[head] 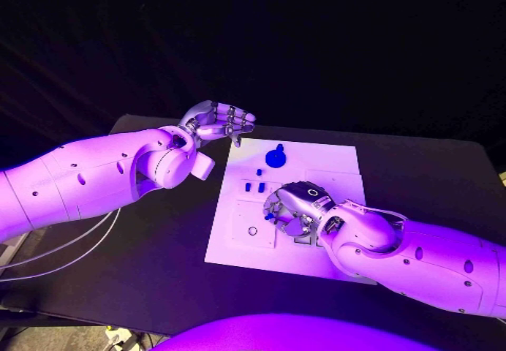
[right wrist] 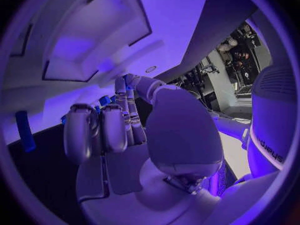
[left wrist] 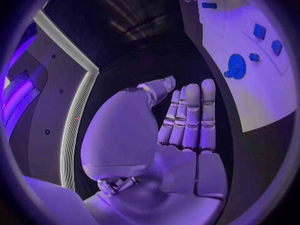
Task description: Assemble the parts on the task board
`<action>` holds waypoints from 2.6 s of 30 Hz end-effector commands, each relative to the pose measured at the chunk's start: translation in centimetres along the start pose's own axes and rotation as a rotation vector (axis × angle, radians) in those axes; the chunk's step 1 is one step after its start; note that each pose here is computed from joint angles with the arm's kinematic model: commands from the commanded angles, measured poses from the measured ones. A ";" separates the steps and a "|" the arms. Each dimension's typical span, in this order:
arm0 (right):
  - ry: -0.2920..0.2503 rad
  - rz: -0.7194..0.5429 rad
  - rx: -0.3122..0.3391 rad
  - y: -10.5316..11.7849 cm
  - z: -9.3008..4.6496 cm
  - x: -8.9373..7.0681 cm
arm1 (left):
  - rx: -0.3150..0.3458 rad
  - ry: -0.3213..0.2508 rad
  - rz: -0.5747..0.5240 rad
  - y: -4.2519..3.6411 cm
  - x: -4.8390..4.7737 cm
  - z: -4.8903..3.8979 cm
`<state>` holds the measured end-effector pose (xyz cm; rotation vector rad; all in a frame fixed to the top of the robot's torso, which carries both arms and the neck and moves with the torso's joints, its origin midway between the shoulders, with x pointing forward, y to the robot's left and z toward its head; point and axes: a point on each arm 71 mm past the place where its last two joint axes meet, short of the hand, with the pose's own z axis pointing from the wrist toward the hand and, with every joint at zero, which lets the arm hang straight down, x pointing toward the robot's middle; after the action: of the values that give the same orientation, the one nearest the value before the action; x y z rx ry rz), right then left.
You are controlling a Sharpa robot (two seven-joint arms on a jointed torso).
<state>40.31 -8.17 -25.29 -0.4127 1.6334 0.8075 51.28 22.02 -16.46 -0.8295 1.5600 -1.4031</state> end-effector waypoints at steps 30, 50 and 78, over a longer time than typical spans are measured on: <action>0.004 0.003 0.002 0.2 -0.1 0.4 | -0.006 0.014 0.003 -0.03 0.00 -0.05; -0.059 -0.003 0.035 -0.9 -1.7 -1.6 | -0.009 0.009 0.005 0.06 -0.28 -0.09; 0.045 -0.078 0.235 -8.5 -4.0 -8.8 | -0.008 0.011 0.005 0.19 -0.49 -0.04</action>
<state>45.02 -18.34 -18.98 -0.3166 1.7194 0.5551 51.47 22.66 -16.64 -0.8279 1.5762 -1.3936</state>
